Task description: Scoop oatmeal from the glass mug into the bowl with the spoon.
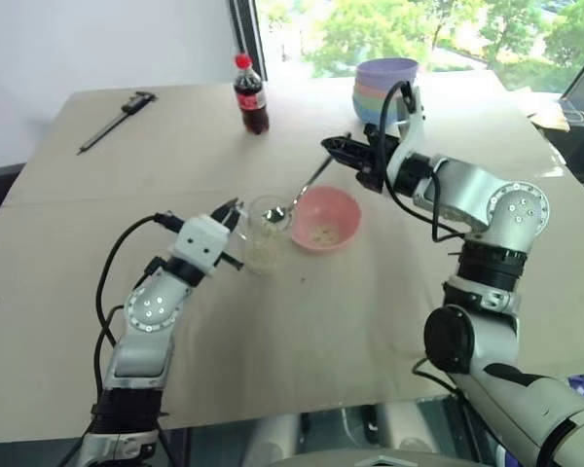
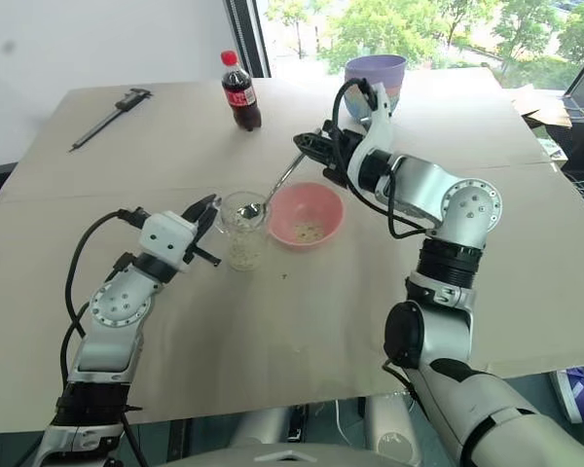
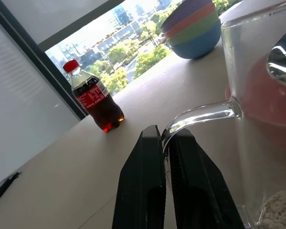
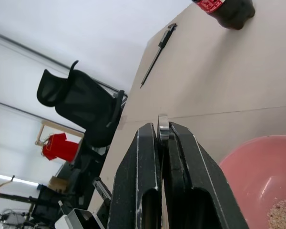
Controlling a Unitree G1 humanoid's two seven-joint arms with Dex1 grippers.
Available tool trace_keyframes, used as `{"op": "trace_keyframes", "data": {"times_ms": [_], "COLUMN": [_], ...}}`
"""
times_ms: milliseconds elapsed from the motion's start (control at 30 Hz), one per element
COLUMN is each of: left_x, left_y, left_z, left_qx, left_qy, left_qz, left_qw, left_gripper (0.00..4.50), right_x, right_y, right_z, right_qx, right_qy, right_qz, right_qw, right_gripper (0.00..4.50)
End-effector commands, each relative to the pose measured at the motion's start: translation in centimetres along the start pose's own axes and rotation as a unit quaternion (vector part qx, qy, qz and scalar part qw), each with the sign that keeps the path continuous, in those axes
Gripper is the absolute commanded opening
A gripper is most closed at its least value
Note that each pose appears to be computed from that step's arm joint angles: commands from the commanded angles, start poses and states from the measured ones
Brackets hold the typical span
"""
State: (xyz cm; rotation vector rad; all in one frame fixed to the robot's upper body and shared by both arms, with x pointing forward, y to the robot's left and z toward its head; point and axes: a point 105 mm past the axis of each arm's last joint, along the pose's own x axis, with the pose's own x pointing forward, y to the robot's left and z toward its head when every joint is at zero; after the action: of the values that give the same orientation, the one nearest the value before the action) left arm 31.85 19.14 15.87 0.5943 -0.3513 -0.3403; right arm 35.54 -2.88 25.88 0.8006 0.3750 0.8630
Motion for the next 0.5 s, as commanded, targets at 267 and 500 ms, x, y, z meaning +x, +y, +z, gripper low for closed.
{"op": "trace_keyframes", "data": {"times_ms": [267, 500], "left_x": [-0.5, -1.3], "left_y": [0.3, 0.3], "left_z": [0.3, -0.1], "left_qx": [0.011, 0.011], "left_qy": [-0.003, 0.009], "left_qz": [0.006, 0.008], "left_qw": [1.000, 1.000], "left_gripper": [0.03, 0.03], "right_x": [-0.6, -0.9], "right_y": [1.1, 1.2], "right_z": [2.1, 3.4], "right_qx": [0.035, 0.055], "right_qy": [-0.039, -0.057], "right_qz": [0.019, 0.018], "right_qw": [0.998, 0.997], "right_gripper": [0.00, 0.00]}}
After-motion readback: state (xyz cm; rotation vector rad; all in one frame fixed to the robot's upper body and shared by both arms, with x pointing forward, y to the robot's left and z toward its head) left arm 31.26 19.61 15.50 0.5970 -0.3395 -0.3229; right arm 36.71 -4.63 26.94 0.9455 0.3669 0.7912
